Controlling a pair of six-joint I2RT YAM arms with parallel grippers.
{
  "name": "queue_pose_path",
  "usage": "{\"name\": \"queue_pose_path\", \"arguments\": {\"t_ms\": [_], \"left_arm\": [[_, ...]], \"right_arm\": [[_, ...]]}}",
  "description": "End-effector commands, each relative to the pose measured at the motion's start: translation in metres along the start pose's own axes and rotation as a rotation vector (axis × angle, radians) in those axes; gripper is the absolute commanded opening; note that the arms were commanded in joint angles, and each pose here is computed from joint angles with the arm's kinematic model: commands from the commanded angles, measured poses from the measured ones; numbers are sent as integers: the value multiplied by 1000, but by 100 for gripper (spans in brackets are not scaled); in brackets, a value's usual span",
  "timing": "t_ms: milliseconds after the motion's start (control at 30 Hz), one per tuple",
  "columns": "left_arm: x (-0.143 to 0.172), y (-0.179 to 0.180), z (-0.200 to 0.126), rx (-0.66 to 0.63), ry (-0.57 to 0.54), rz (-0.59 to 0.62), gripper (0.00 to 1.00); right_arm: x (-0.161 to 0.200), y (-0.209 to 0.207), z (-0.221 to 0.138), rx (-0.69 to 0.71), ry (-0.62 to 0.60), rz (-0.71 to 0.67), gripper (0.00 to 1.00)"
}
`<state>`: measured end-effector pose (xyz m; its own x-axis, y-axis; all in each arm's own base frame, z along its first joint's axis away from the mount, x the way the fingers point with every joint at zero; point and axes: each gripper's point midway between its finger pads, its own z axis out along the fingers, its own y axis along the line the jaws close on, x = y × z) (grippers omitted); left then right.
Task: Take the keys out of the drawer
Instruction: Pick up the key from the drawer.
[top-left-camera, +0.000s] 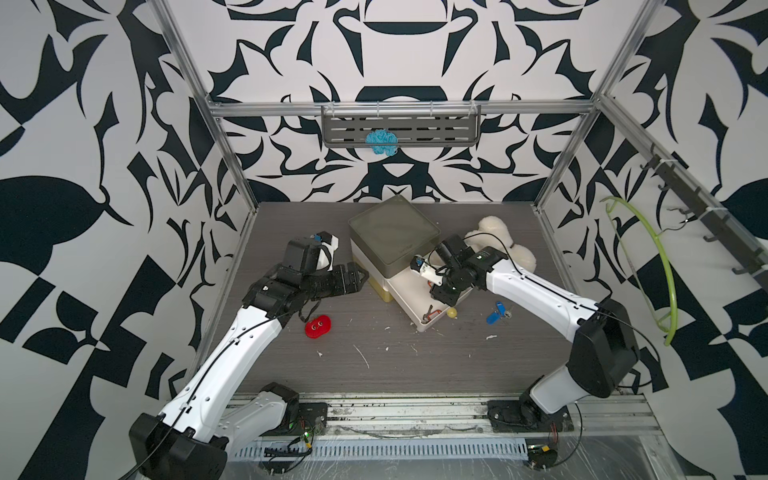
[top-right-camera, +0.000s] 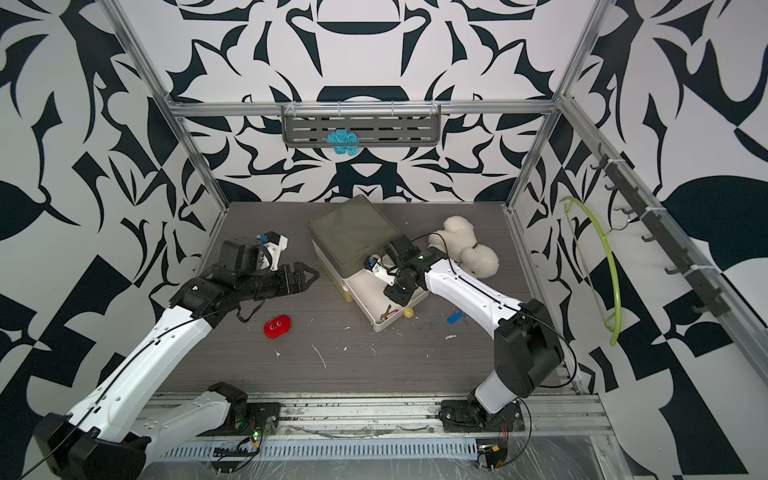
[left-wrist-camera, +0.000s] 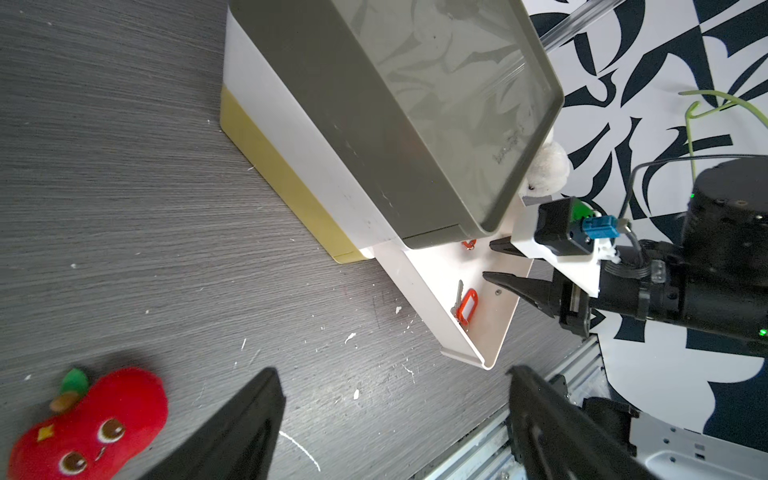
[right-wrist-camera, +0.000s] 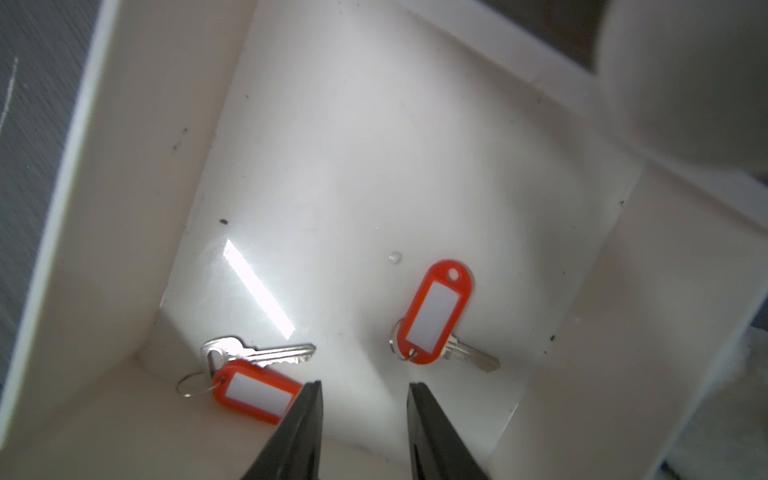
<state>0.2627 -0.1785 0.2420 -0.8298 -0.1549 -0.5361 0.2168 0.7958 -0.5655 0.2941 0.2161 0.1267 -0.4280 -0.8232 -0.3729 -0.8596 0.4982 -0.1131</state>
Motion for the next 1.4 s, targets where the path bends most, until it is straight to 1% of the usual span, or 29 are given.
{"name": "queue_pose_path", "arguments": {"t_ms": [0,533,1033,1367], "left_arm": [[4,6,0,-18,11,5,90],[3,9,1,-31,17,-13,90],[6,14,2,-40,29,-22,90],[6,17,4,-44,30,-35,90]], "right_arm": [[1,-8,-2,52,2,-43,39],[4,-10,13,57,21,-57,38],[0,-20,24,97,28,-75,33],[0,-22,31,99,43,-88,23]]}}
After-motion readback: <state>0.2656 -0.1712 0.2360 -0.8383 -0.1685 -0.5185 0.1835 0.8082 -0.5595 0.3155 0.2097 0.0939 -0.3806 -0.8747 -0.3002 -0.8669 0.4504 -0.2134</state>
